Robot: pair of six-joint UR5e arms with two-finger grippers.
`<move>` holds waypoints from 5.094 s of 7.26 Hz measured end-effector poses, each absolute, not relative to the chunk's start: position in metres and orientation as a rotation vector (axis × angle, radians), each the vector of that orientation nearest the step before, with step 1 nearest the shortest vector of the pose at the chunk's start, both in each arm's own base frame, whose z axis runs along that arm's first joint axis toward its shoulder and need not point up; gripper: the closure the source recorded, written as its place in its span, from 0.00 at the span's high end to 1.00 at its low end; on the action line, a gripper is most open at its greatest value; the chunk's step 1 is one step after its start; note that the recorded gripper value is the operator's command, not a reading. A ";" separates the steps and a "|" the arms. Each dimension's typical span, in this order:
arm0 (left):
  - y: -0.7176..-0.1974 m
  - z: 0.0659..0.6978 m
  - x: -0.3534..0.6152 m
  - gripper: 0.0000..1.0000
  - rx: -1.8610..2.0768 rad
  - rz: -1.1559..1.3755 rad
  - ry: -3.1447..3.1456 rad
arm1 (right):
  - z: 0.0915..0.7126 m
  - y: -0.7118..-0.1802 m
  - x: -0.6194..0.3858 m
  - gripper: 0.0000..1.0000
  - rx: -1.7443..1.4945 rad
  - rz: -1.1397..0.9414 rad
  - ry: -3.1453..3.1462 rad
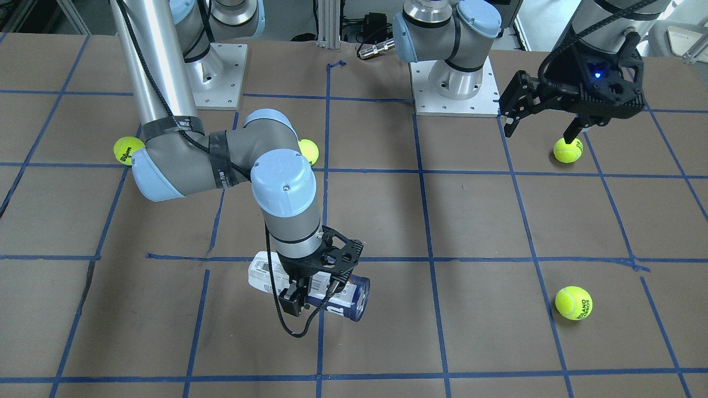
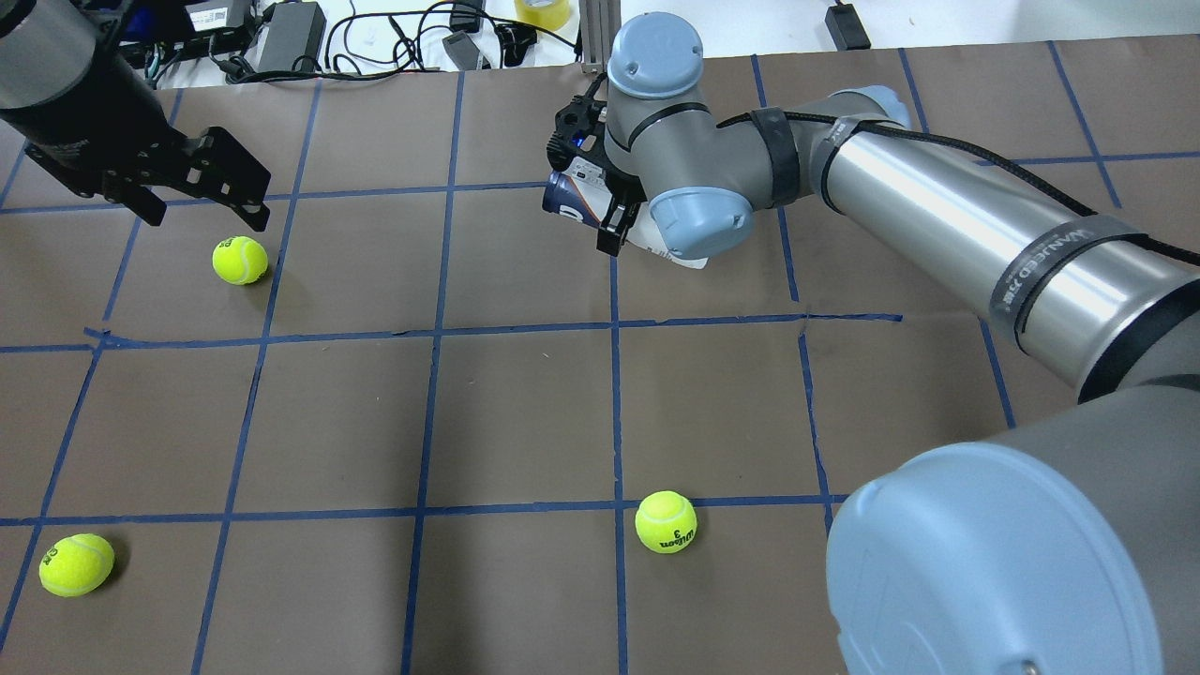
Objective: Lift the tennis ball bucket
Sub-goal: 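Carry the can with the right gripper toward the table center, then lay the can on its side and open the right gripper, then raise the right gripper away while moving the left gripper toward the can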
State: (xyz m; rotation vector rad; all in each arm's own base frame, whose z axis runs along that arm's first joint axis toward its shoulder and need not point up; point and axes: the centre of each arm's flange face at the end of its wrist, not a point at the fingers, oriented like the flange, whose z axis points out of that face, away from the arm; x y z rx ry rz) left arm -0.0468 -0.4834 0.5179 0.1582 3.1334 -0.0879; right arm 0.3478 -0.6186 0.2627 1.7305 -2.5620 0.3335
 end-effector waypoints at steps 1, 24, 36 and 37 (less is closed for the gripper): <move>-0.483 0.519 -0.038 1.00 0.153 -0.088 3.134 | 0.263 -0.610 0.367 0.72 1.835 0.365 -2.468; -0.479 0.518 -0.015 1.00 0.146 -0.090 3.169 | 0.376 -0.586 0.280 1.00 1.740 0.190 -2.625; -0.570 0.326 -0.032 1.00 0.101 -0.151 3.659 | 0.511 -0.517 0.138 1.00 0.156 0.098 -3.139; -0.580 0.309 -0.032 1.00 0.095 -0.157 3.690 | 0.511 -0.516 0.138 1.00 0.094 0.085 -3.142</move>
